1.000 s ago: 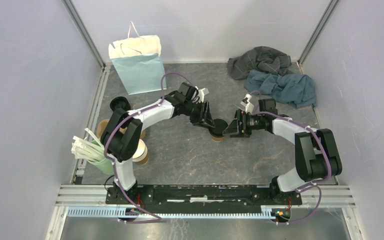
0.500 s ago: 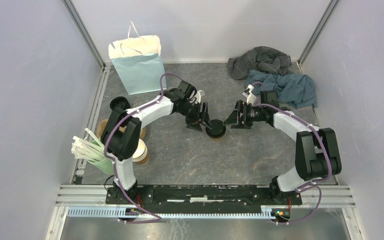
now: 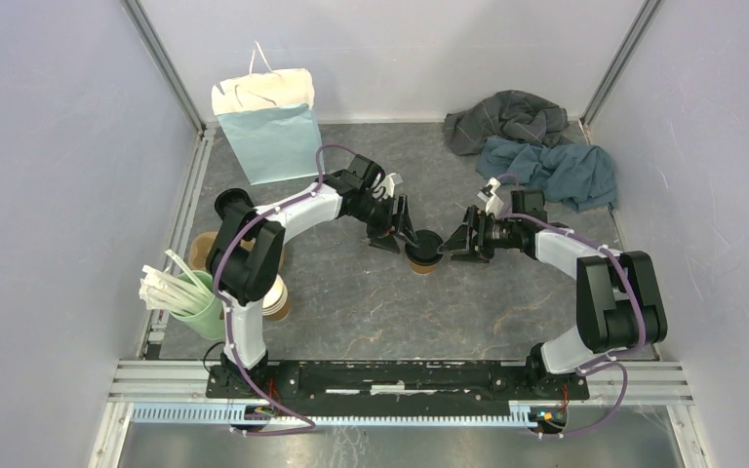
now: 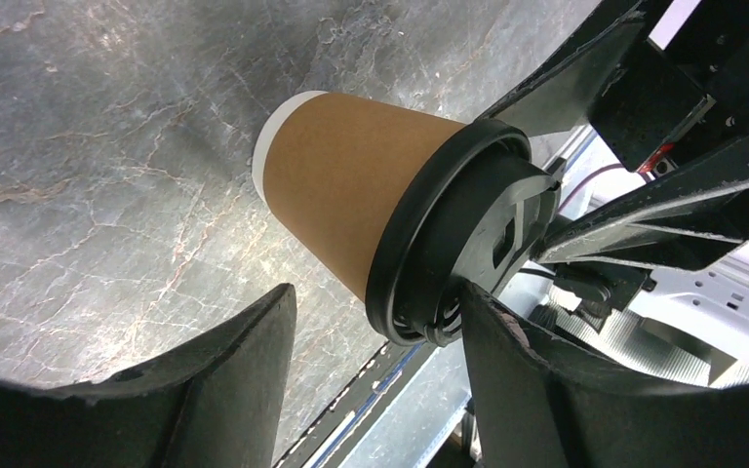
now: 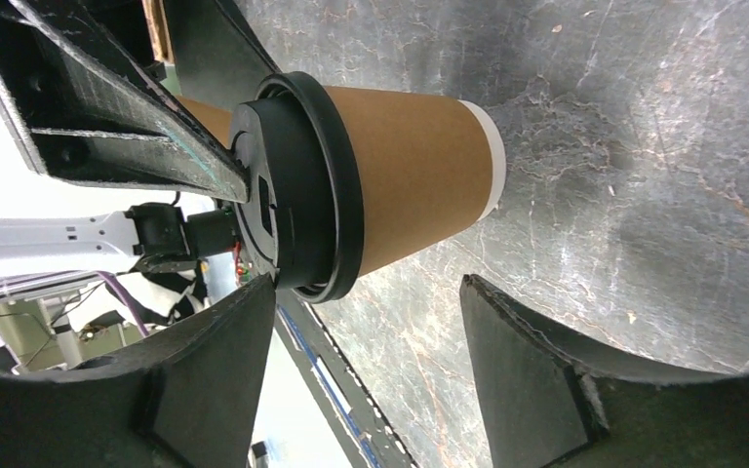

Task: Pack the takeout coffee

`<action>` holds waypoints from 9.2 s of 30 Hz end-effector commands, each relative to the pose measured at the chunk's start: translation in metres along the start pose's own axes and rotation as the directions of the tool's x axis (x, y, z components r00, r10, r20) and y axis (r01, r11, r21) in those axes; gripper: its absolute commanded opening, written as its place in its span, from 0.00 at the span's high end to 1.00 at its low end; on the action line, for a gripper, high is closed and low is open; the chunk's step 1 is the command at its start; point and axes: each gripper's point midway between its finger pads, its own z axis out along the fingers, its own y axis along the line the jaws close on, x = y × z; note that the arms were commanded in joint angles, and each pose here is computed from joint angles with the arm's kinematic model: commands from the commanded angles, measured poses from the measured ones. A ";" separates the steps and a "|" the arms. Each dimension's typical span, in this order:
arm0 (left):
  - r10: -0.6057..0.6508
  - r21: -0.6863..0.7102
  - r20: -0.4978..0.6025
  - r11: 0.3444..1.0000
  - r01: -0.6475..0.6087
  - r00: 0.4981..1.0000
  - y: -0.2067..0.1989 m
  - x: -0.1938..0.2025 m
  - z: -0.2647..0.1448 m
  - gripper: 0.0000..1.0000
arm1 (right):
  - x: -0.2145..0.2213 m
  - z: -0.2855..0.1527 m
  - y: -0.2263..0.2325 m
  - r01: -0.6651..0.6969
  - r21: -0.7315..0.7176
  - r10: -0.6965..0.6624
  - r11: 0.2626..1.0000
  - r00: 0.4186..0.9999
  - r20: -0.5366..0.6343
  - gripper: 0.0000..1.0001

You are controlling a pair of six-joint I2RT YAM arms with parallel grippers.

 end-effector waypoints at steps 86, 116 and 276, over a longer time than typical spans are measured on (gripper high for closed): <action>-0.052 0.017 0.096 0.999 0.050 0.994 -0.008 -0.028 -0.028 0.23 | -0.045 0.003 0.029 0.108 -0.034 -0.107 0.994 0.993 0.041 0.26; -0.014 0.002 -0.053 1.000 0.014 0.999 0.038 0.035 -0.009 0.49 | -0.049 0.025 -0.015 0.035 0.009 -0.035 0.999 0.999 0.005 0.32; -0.149 -0.132 0.165 0.976 0.171 0.975 0.014 0.027 -0.012 0.60 | 0.000 -0.006 -0.006 0.212 0.216 -0.202 0.953 0.977 -0.067 0.27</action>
